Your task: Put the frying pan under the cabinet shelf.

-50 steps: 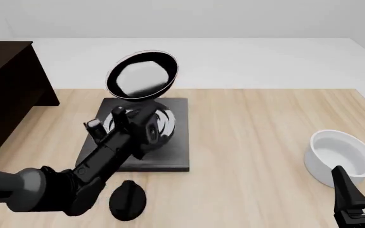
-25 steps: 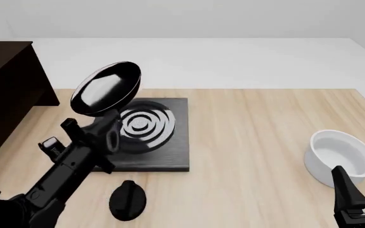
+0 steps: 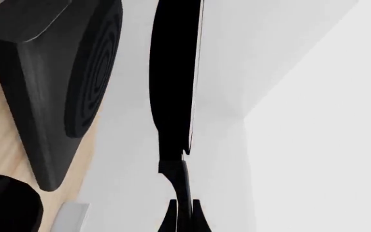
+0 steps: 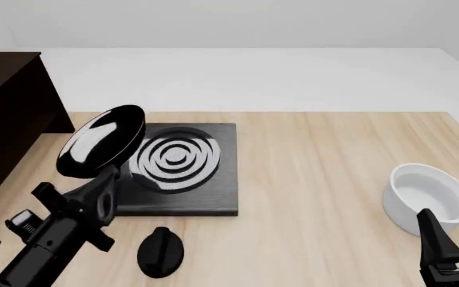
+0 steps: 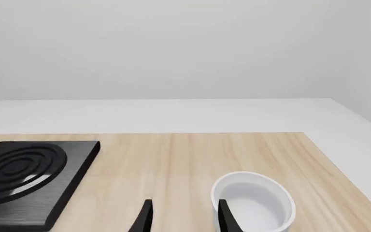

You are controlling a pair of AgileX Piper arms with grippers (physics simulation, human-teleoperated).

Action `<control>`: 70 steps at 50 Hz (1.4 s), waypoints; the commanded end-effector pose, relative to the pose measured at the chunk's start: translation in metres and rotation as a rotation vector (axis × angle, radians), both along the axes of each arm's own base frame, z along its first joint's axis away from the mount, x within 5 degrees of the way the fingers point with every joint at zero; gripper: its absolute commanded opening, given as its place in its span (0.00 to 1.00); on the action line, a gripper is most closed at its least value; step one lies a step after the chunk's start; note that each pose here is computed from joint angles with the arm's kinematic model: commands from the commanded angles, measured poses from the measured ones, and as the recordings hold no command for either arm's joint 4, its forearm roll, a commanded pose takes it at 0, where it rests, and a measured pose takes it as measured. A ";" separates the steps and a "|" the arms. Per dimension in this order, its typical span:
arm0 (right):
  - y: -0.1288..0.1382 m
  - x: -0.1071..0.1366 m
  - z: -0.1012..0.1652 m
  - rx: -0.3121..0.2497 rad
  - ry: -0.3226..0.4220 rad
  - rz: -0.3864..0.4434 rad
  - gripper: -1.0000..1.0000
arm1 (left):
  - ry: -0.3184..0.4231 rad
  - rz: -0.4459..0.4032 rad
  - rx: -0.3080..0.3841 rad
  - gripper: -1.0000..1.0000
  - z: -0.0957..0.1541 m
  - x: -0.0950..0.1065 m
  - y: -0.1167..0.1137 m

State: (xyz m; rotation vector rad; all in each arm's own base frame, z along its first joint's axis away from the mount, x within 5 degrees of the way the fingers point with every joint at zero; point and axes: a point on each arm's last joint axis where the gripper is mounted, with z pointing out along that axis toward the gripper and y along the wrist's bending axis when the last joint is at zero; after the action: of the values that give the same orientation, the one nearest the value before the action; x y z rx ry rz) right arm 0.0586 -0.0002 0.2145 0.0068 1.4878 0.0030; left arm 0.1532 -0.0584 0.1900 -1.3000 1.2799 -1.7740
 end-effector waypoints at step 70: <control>0.000 0.000 0.000 0.000 0.000 0.000 1.00 | 0.170 0.312 -0.046 0.00 -0.030 0.057 0.048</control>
State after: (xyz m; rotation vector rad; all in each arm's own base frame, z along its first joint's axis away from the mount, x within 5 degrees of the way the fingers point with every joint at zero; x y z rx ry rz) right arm 0.0586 -0.0002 0.2145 0.0068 1.4879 0.0031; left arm 0.1824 -0.0147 0.1644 -1.5941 1.0833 -1.5286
